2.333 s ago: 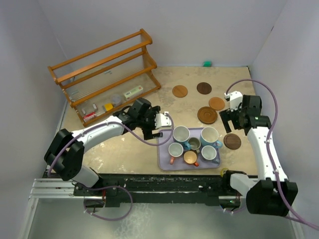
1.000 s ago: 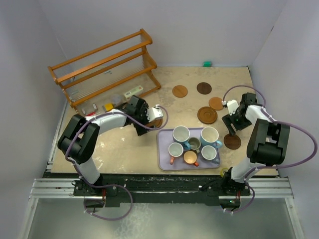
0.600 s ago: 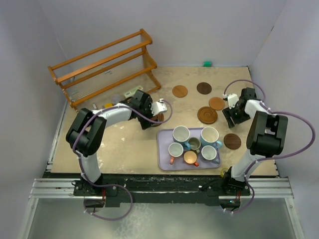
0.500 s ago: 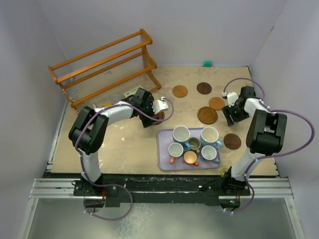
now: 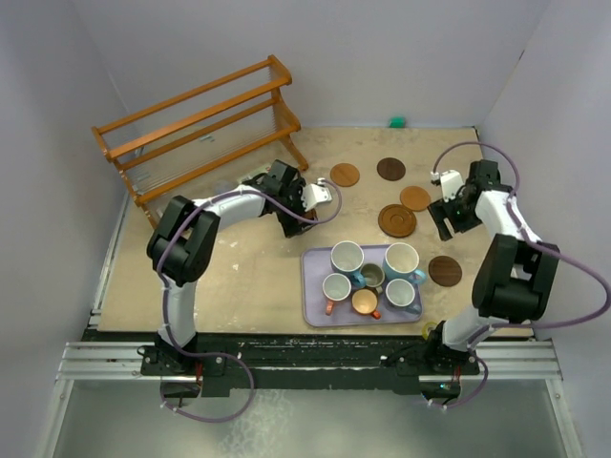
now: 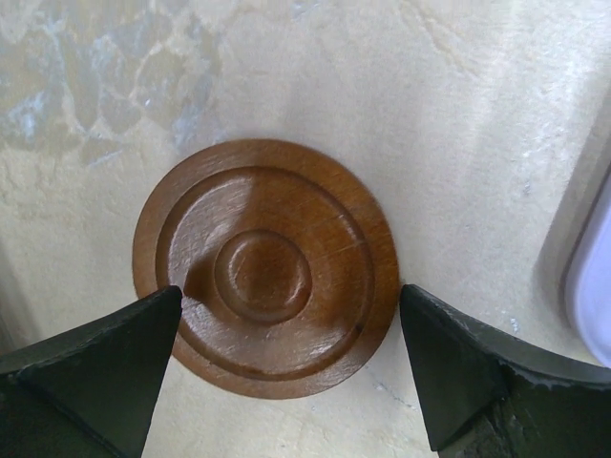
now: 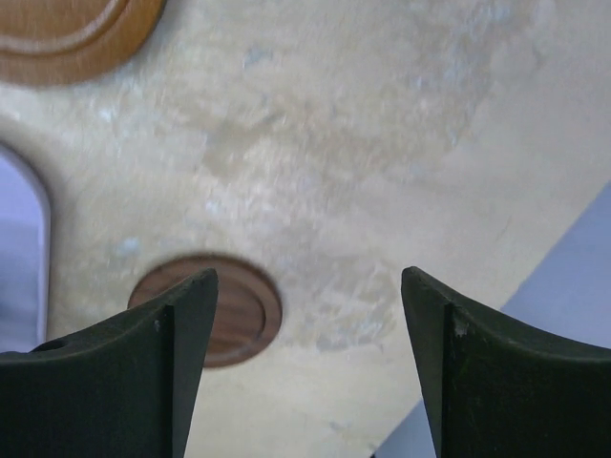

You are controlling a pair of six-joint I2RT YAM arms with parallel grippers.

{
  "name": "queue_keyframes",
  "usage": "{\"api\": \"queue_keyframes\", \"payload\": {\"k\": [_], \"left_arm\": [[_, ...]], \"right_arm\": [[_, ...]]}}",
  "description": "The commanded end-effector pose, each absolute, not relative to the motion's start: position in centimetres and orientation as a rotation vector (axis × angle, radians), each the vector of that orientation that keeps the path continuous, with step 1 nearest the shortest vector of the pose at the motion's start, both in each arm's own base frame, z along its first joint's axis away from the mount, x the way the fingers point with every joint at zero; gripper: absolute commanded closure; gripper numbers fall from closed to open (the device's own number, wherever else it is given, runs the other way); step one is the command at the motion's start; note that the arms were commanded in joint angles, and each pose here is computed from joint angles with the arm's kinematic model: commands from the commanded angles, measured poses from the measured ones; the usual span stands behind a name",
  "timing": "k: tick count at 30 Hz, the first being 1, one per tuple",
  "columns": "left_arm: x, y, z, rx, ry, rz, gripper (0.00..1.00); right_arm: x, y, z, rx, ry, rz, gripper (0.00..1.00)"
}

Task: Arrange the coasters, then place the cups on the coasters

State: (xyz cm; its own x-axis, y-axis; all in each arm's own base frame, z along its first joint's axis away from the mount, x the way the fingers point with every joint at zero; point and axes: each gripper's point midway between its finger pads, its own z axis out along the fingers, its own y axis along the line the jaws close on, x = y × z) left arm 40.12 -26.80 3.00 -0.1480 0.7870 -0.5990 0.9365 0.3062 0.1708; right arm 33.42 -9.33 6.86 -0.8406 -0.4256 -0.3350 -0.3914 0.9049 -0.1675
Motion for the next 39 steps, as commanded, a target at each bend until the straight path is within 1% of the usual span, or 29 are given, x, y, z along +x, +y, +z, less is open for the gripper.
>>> {"api": "queue_keyframes", "payload": {"k": [1, 5, 10, 13, 15, 17, 19, 28, 39], "left_arm": [[39.2, -29.5, 4.2, 1.575, 1.900, -0.410, 0.08], [38.6, -30.4, 7.4, 1.543, 1.831, -0.461, 0.08], [37.9, -29.4, 10.3, 1.507, 1.773, -0.429, 0.06], [37.7, -27.6, 9.8, 1.491, 1.802, -0.383, 0.06], [38.0, -26.3, 9.3, 1.473, 1.831, -0.358, 0.06], [38.4, -25.0, 8.6, 1.451, 1.872, -0.344, 0.06], [38.9, -24.0, 8.1, 1.422, 1.911, -0.340, 0.06], [40.3, -20.7, 5.6, 1.378, 2.045, -0.323, 0.06], [41.8, -21.2, 3.1, 1.417, 2.100, -0.354, 0.07]], "right_arm": [[28.9, -9.9, 7.5, -0.641, 2.771, -0.140, 0.19], [26.0, -9.8, 7.3, -0.677, 2.801, -0.123, 0.15], [23.2, -9.6, 5.9, -0.758, 2.842, -0.108, 0.12], [22.2, -9.4, 4.9, -0.801, 2.860, -0.086, 0.10], [21.7, -9.2, 4.3, -0.832, 2.863, -0.071, 0.03], [21.3, -9.2, 3.8, -0.874, 2.862, -0.065, 0.01], [21.8, -9.5, 3.6, -0.880, 2.848, -0.091, 0.01], [23.4, -9.0, 2.1, -0.854, 2.832, -0.036, 0.01], [26.7, -8.1, 2.1, -0.820, 2.777, 0.035, 0.07]]}}
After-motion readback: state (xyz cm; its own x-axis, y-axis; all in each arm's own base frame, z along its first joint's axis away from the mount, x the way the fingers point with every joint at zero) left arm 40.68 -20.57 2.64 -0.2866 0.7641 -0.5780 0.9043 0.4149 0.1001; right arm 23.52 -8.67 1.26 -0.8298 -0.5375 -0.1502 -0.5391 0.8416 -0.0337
